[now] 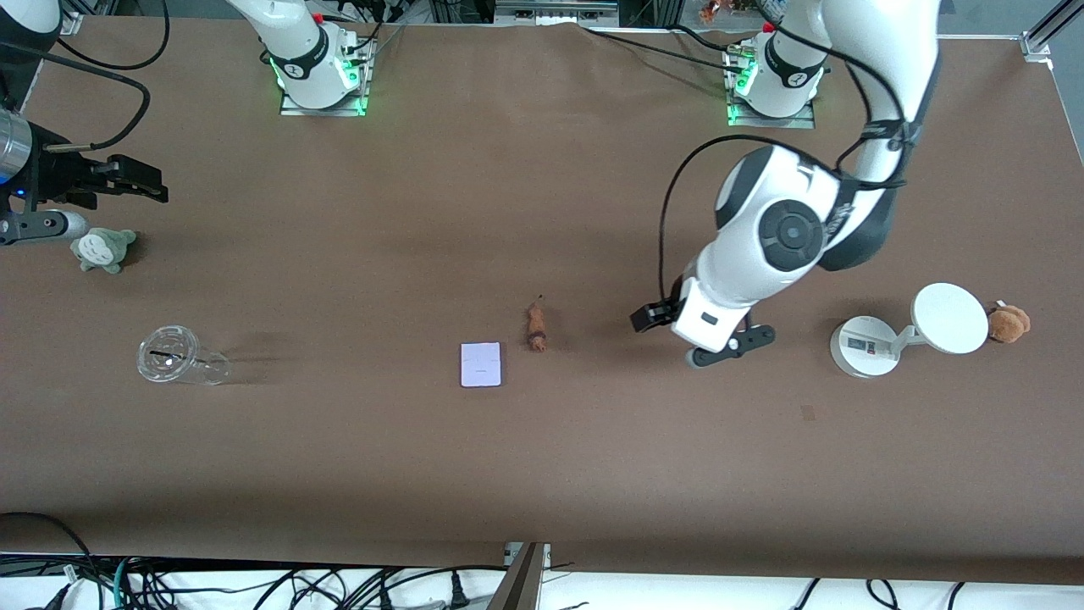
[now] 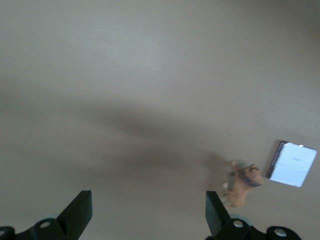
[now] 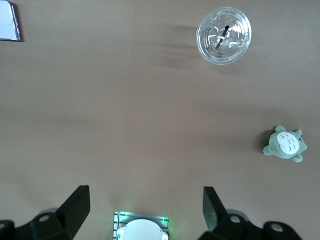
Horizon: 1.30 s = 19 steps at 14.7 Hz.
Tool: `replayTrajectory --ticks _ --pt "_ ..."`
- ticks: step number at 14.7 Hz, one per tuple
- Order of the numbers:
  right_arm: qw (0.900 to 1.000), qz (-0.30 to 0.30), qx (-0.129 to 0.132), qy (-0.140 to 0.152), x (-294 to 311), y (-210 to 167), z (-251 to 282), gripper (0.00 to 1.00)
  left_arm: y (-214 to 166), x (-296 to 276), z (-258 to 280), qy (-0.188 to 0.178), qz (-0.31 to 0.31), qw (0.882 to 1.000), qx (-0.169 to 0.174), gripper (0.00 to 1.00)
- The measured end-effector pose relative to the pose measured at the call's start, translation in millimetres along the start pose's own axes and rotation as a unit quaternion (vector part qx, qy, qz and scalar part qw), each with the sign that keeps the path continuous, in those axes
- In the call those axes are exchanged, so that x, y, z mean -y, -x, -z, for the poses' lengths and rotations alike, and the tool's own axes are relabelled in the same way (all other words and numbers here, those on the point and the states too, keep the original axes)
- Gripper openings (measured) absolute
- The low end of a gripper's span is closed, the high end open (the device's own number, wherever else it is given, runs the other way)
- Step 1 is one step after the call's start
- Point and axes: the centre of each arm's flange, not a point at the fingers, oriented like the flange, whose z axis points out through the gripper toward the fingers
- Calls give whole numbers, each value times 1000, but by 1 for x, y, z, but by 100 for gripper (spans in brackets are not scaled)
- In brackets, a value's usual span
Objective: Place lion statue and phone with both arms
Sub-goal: 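Reach the left gripper down to the brown lion statue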
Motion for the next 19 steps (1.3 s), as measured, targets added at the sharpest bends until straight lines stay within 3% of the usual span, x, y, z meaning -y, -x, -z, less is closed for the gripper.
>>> replayTrajectory --ticks 5,8,19 --pt "1000 0 0 0 0 0 0 100 17 -69 -48 20 0 1000 -6 100" --pt "1000 0 0 0 0 0 0 100 34 -100 -86 14 -21 999 -31 100" --pt "1000 0 0 0 0 0 0 100 72 -134 -143 32 -33 997 -60 100"
